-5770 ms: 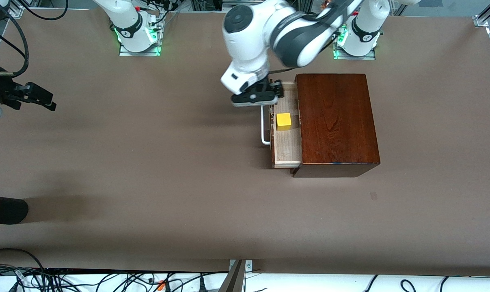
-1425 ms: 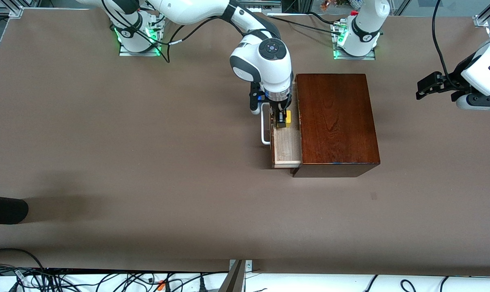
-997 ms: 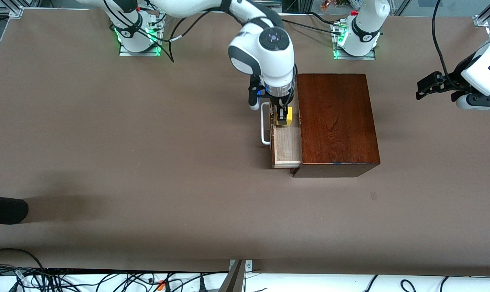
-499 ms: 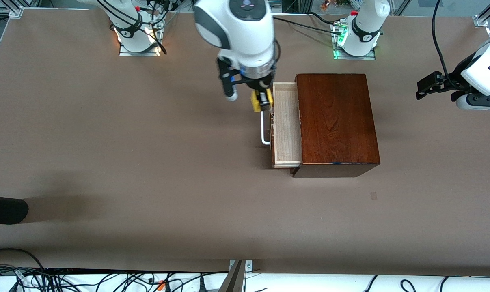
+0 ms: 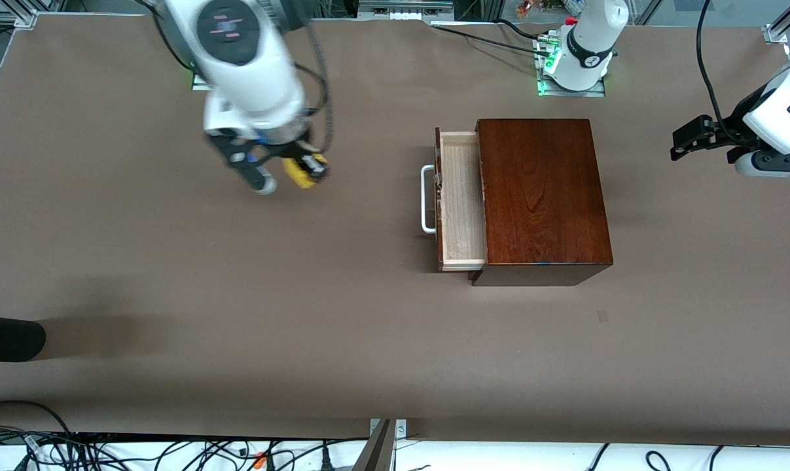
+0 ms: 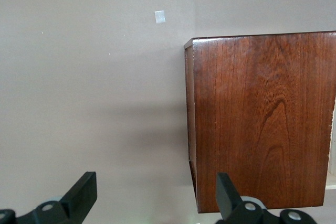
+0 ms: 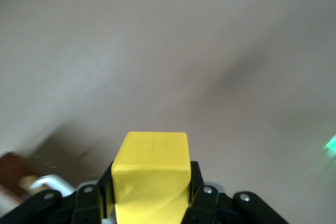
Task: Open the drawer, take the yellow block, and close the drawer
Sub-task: 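Carry the yellow cube away from the box with the right gripper, then set the yellow cube on the table and open the right gripper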
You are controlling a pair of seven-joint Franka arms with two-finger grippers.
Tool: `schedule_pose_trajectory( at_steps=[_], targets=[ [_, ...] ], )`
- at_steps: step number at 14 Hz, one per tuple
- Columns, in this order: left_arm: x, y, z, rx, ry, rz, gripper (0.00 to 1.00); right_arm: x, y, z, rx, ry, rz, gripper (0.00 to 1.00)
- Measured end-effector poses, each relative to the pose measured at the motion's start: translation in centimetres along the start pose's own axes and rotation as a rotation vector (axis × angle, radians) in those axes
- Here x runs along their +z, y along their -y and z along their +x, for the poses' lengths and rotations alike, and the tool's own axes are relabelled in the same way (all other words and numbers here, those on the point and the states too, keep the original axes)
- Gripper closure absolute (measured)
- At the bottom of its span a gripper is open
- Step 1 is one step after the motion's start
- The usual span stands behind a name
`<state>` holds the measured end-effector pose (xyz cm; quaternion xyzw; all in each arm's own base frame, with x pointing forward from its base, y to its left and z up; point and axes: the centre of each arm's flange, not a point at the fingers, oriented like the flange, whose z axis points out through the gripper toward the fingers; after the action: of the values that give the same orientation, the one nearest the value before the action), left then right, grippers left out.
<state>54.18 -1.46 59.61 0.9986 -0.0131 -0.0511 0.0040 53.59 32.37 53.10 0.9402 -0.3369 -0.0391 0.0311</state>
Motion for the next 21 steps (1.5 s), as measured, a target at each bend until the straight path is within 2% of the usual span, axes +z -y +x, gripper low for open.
schedule_pose_trajectory(
  at_steps=[4, 7, 10, 13, 17, 21],
  targets=[
    [0.0, 0.0, 0.0, 0.0, 0.004, 0.0, 0.0, 1.2, -11.1, 9.0, -0.247, 0.047, -0.028, 0.44],
    [0.0, 0.0, 0.0, 0.0, 0.005, 0.0, 0.0, 5.2, -16.8, 12.6, -0.394, 0.079, -0.001, 0.44],
    [0.0, 0.0, -0.1, 0.0, 0.005, 0.0, 0.0, 12.5, -20.3, 14.4, -0.544, 0.082, 0.029, 0.44],
    [0.0, 0.0, -0.1, 0.0, 0.005, 0.0, 0.0, 19.9, -22.8, 15.0, -0.638, 0.05, 0.047, 0.44],
    [0.0, 0.0, -0.1, 0.0, 0.005, 0.0, 0.0, 27.5, -23.4, 14.9, -0.679, 0.021, 0.014, 0.44],
    [0.0, 0.0, -0.1, 0.0, 0.005, 0.0, 0.0, 33.2, -23.3, 15.9, -0.71, 0.035, 0.045, 0.44]
  ],
)
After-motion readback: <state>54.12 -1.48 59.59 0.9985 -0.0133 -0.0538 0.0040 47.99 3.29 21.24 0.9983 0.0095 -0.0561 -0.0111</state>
